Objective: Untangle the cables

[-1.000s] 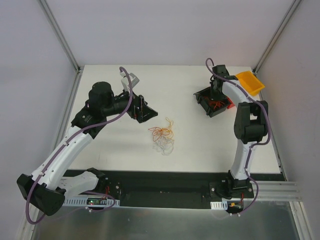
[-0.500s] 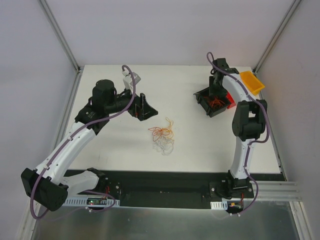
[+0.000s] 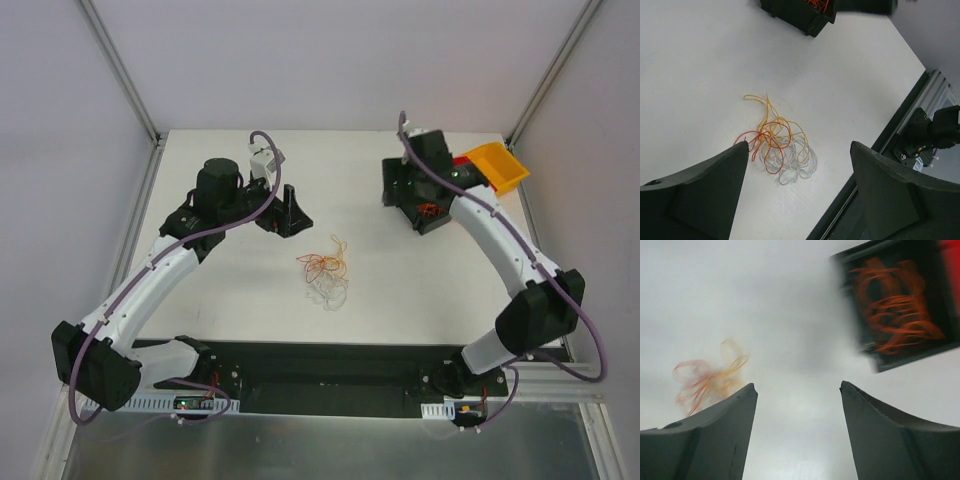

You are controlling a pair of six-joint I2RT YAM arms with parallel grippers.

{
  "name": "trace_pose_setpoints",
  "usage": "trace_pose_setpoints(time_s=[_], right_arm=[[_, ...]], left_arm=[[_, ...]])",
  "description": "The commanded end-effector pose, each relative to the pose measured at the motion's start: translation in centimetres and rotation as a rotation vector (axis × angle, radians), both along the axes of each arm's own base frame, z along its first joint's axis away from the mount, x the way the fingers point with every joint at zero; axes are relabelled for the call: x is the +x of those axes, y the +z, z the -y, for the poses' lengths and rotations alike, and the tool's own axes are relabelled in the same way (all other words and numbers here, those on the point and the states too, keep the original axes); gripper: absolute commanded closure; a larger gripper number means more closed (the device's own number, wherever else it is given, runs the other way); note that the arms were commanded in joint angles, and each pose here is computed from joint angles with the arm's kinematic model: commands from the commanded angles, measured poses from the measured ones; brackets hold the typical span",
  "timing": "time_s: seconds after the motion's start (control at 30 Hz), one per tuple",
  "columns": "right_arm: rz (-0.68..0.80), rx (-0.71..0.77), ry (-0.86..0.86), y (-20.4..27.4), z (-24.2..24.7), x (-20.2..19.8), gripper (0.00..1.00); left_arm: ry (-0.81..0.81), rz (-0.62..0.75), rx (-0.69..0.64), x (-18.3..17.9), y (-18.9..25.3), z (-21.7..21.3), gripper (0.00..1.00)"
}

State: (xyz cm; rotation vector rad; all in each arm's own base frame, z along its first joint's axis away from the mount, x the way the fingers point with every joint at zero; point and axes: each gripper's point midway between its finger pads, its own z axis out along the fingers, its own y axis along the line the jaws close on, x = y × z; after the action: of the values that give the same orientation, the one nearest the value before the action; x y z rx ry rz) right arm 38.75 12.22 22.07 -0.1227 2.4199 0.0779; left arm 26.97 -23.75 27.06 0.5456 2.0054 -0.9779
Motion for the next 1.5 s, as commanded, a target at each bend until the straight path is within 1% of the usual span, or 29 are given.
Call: trace_pose_setpoints(time_s=[0.0, 0.07, 0.13, 0.17, 0.2, 0.23, 0.27, 0.37, 0.47, 0.5, 0.57, 0.67, 0.77, 0.97, 1.07, 1.17, 1.2, 1.37, 1.4, 1.47], right_arm=[[-0.045, 0.335, 0.243, -2.3, -10.1, -6.1, 0.30], [-0.044, 0.432, 0.336, -3.7, -13.3, -8.9, 0.32], [-0.059, 0.510, 0.360, -5.2, -14.8, -11.0, 0.36], [-0.106, 0.552, 0.355, -6.9, -15.1, -12.4, 0.38], [-0.124, 0.609, 0.353, -7.4, -15.8, -13.0, 0.40], [-0.153, 0.649, 0.351, -8.2, -16.2, -13.9, 0.42], [-0.151, 0.696, 0.355, -8.4, -16.7, -14.3, 0.43], [-0.158, 0.731, 0.363, -9.1, -17.1, -15.1, 0.45], [-0.138, 0.708, 0.341, -9.5, -16.6, -14.7, 0.45], [-0.135, 0.701, 0.327, -9.6, -16.6, -14.3, 0.45], [-0.162, 0.695, 0.288, -10.2, -16.6, -13.6, 0.45], [-0.217, 0.720, 0.285, -10.5, -17.6, -12.9, 0.46], [-0.265, 0.738, 0.276, -11.3, -18.3, -12.8, 0.51], [-0.302, 0.719, 0.261, -13.5, -18.5, -12.7, 0.52], [-0.318, 0.710, 0.255, -14.3, -18.3, -13.0, 0.52], [-0.327, 0.705, 0.251, -14.8, -18.2, -13.1, 0.52], [-0.328, 0.704, 0.250, -14.9, -18.2, -13.2, 0.52], [-0.361, 0.686, 0.235, -15.8, -17.5, -14.1, 0.52], [-0.342, 0.657, 0.240, -16.2, -17.1, -14.0, 0.56], [-0.342, 0.649, 0.246, -16.6, -17.0, -14.2, 0.56]], left_arm=[[0.041, -0.010, 0.029, 1.3, -1.1, -0.4, 0.23], [0.044, -0.063, 0.021, 1.5, -1.9, 0.0, 0.31], [0.055, -0.135, 0.005, 1.5, -2.9, 0.4, 0.38], [0.064, -0.176, 0.005, 1.4, -3.8, 0.5, 0.41], [0.076, -0.220, 0.007, 1.5, -4.7, 0.5, 0.45], [0.085, -0.252, 0.008, 1.4, -5.6, 0.6, 0.46], [0.096, -0.282, 0.011, 1.4, -6.5, 0.6, 0.47], [0.130, -0.360, 0.022, 1.2, -9.0, 0.4, 0.54], [0.141, -0.392, 0.014, 1.3, -10.9, 0.8, 0.55], [0.141, -0.407, 0.011, 1.3, -11.4, 1.0, 0.52], [0.134, -0.439, 0.005, 1.4, -12.4, 1.8, 0.43], [0.122, -0.458, 0.024, 1.9, -13.6, 3.0, 0.40], [0.111, -0.465, 0.050, 2.4, -14.5, 4.0, 0.42], [0.118, -0.507, 0.103, 3.1, -17.3, 4.5, 0.44], [0.116, -0.522, 0.130, 2.7, -18.5, 4.5, 0.49], [0.118, -0.537, 0.147, 2.4, -19.4, 4.4, 0.58], [0.119, -0.542, 0.151, 2.2, -19.7, 4.3, 0.62], [0.119, -0.517, 0.141, 1.4, -18.6, 3.8, 0.97], [0.123, -0.502, 0.135, 1.3, -18.1, 3.7, 1.00], [0.127, -0.471, 0.122, 0.9, -16.9, 3.3, 1.00]])
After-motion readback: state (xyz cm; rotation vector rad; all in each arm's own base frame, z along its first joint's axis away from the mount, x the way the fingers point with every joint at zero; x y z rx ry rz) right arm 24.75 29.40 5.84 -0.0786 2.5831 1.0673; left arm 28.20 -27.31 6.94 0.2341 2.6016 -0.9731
